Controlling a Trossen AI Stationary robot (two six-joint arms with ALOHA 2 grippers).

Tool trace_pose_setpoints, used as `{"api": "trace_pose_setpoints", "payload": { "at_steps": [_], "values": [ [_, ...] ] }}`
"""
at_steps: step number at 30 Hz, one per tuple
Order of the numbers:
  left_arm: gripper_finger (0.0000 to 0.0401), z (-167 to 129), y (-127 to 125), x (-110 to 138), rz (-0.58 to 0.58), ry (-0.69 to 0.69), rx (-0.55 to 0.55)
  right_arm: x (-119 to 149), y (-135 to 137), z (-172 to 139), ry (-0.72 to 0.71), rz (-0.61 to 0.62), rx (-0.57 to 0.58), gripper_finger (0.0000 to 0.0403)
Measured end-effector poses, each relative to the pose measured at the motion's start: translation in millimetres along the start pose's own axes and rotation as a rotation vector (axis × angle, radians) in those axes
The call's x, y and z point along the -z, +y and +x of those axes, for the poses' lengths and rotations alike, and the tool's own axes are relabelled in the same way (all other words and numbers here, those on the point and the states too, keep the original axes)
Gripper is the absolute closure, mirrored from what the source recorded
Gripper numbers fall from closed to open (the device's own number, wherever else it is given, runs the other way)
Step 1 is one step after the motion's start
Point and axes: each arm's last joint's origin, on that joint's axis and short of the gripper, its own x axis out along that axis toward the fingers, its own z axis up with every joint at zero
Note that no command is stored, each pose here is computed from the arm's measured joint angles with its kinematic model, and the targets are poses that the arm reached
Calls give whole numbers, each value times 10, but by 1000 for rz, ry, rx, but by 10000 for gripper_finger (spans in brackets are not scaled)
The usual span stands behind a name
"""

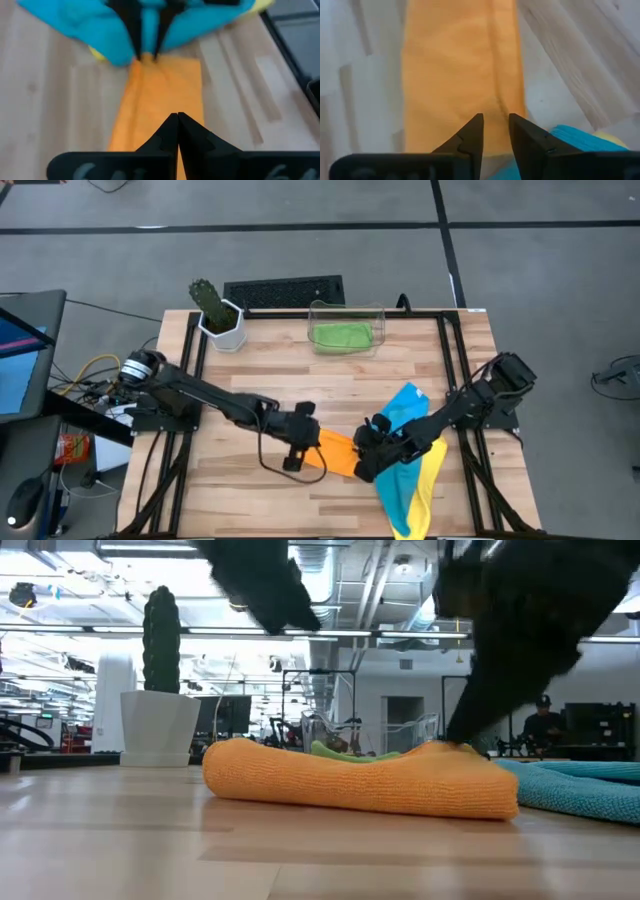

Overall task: Fold microfiber towels
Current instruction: Put the orange towel into the transparent bin

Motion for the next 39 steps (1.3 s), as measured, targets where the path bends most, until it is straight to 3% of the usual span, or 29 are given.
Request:
{"api": "trace_pose_setpoints", "payload": {
  "at_steps": [5, 10, 13, 17, 20, 24, 31, 39],
  "values": [
    [401, 292, -62, 221, 1, -39, 0, 165, -220, 163, 25, 62, -9, 291],
    [401, 563, 33, 425, -4, 45, -55, 124, -318, 209, 40, 112, -24, 290],
    [401, 692, 97, 494, -27, 75, -57, -18, -322, 49, 3, 163, -73, 290],
    [401, 776, 187, 610, -90, 139, -79, -149, -304, -251, -9, 353, -192, 290],
    [401, 794, 241, 636, -122, 144, -89, -176, -275, -423, 5, 598, -253, 290],
    [401, 796, 288, 690, -152, 140, -98, -44, -255, -500, 92, 688, -215, 278],
    [401, 796, 293, 870, -318, 151, -97, 183, -96, -293, 230, 758, -184, 221],
    [401, 803, 237, 920, -401, 136, -82, 42, 113, 45, 235, 864, -150, 179]
  ]
}}
